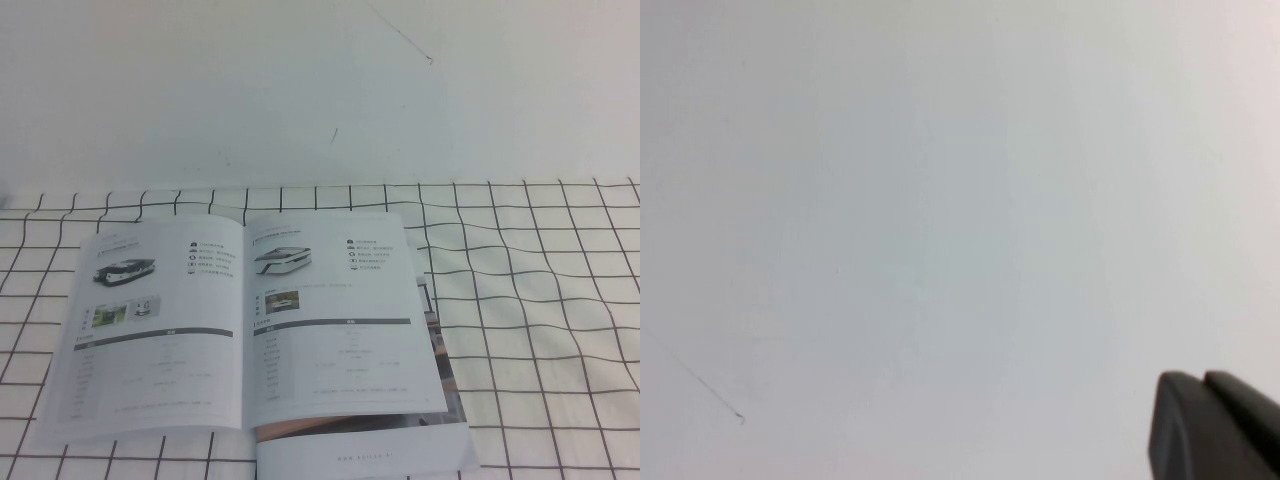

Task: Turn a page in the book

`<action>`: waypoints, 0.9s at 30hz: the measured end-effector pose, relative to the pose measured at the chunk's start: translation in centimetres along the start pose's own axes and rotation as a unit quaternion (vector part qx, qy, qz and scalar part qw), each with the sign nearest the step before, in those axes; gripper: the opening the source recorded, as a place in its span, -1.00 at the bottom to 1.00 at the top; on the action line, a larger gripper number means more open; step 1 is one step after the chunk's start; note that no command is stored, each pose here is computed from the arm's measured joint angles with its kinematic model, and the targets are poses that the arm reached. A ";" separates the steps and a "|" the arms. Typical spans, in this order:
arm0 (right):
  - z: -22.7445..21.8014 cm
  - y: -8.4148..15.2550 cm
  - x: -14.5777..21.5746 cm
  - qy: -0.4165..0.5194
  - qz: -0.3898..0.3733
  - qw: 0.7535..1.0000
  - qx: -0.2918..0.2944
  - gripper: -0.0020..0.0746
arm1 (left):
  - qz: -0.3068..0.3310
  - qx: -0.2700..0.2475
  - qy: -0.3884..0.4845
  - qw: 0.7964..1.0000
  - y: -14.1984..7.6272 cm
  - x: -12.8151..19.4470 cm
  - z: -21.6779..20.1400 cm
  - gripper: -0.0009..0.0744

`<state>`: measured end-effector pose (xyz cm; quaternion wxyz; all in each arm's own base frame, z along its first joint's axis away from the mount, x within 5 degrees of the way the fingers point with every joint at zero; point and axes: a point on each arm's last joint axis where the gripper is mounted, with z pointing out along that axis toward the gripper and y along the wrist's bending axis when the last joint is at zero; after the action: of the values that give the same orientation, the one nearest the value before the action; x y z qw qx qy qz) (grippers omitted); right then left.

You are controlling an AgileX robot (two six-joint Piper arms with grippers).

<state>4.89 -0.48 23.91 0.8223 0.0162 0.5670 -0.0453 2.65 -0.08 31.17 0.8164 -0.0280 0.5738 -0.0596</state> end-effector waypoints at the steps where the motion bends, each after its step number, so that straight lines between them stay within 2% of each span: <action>1: 0.1 0.0 -0.5 0.008 0.001 1.000 -0.002 -0.95 | 0.000 -0.001 0.019 1.000 -0.1 -0.3 0.2 -0.98; 4: 0.3 0.1 -2.8 0.033 0.002 0.999 -0.009 -0.95 | -0.001 -0.007 0.116 0.993 -0.2 -0.5 1.5 -0.98; 8: 0.5 0.1 -5.9 0.091 0.001 0.996 -0.020 -0.95 | -0.025 -0.016 0.279 0.960 -0.3 1.0 4.4 -0.98; 12: 1.6 0.2 -6.7 0.162 -0.001 0.986 -0.028 -0.95 | -0.050 -0.012 0.365 0.929 -0.5 3.2 6.9 -0.98; 17: 2.4 0.3 -5.9 0.198 -0.022 0.979 -0.035 -0.95 | -0.105 -0.003 0.439 0.892 -0.9 6.0 9.6 -0.98; 22: 3.1 0.6 -5.0 0.224 0.037 0.973 -0.036 -0.95 | -0.163 0.030 0.470 0.867 -1.8 7.9 12.5 -0.98; 27: 4.6 0.9 -4.8 0.297 0.046 0.952 -0.051 -0.95 | -0.177 0.080 0.506 0.840 -2.4 10.3 15.5 -0.98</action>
<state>7.61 0.34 30.01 0.6179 0.0135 0.7856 0.0286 20.53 -4.19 27.09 0.3875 -0.0302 0.8855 -0.2547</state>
